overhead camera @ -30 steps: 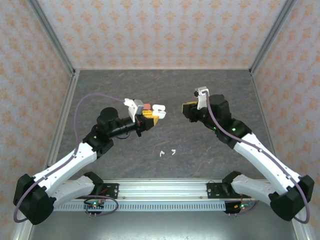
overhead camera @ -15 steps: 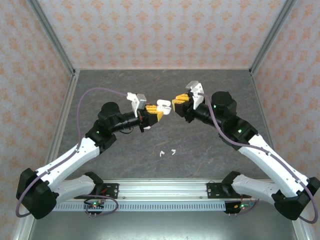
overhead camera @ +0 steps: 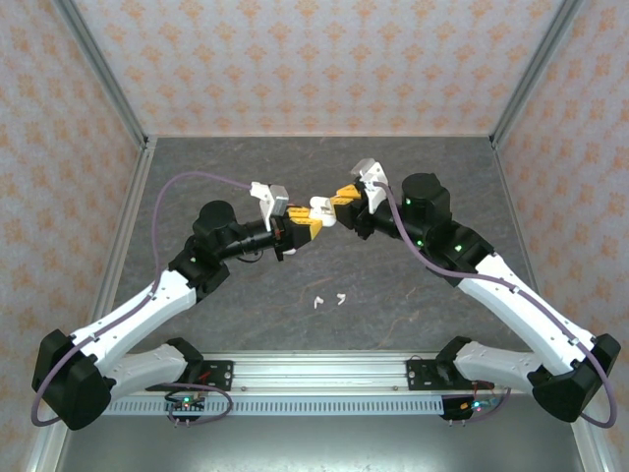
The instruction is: Insert the wireless bluetooth earbuds into the charging case
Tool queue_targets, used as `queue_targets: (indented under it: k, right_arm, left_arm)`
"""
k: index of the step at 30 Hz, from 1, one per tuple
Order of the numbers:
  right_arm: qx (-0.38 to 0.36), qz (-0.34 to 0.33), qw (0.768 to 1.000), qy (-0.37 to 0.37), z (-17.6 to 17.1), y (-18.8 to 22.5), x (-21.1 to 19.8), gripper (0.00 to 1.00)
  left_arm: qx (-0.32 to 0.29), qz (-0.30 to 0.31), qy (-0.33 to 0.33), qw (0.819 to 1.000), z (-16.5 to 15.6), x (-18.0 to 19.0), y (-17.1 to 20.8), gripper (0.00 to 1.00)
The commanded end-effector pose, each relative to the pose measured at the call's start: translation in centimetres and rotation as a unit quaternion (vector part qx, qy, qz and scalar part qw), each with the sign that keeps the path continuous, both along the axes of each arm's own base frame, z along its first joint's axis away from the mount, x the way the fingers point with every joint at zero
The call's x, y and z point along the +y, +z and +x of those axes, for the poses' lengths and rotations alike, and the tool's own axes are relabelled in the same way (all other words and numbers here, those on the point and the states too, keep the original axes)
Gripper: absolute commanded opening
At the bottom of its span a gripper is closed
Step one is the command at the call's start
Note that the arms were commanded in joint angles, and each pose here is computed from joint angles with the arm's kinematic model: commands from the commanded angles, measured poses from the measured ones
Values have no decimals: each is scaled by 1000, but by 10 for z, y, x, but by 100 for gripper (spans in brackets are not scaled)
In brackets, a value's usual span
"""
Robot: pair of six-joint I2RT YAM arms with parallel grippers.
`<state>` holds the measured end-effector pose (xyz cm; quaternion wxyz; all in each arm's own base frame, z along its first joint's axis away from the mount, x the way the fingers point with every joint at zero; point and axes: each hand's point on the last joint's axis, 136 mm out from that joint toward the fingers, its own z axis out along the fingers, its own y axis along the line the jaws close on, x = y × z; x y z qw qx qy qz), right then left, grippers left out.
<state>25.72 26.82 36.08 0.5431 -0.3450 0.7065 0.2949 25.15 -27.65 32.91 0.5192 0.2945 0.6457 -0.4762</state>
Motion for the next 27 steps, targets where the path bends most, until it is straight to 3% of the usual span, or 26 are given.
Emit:
queue_targets:
  k: [1,27]
  right_arm:
    - [-7,7,1000,14,-5,9,3,25]
    - [67,27,995,67,-26,1,14,26]
  left_arm:
    - [-31,-27,-10,999,-6,-3,26,6]
    - [-36,-34,-1,999,-5,0,28,5]
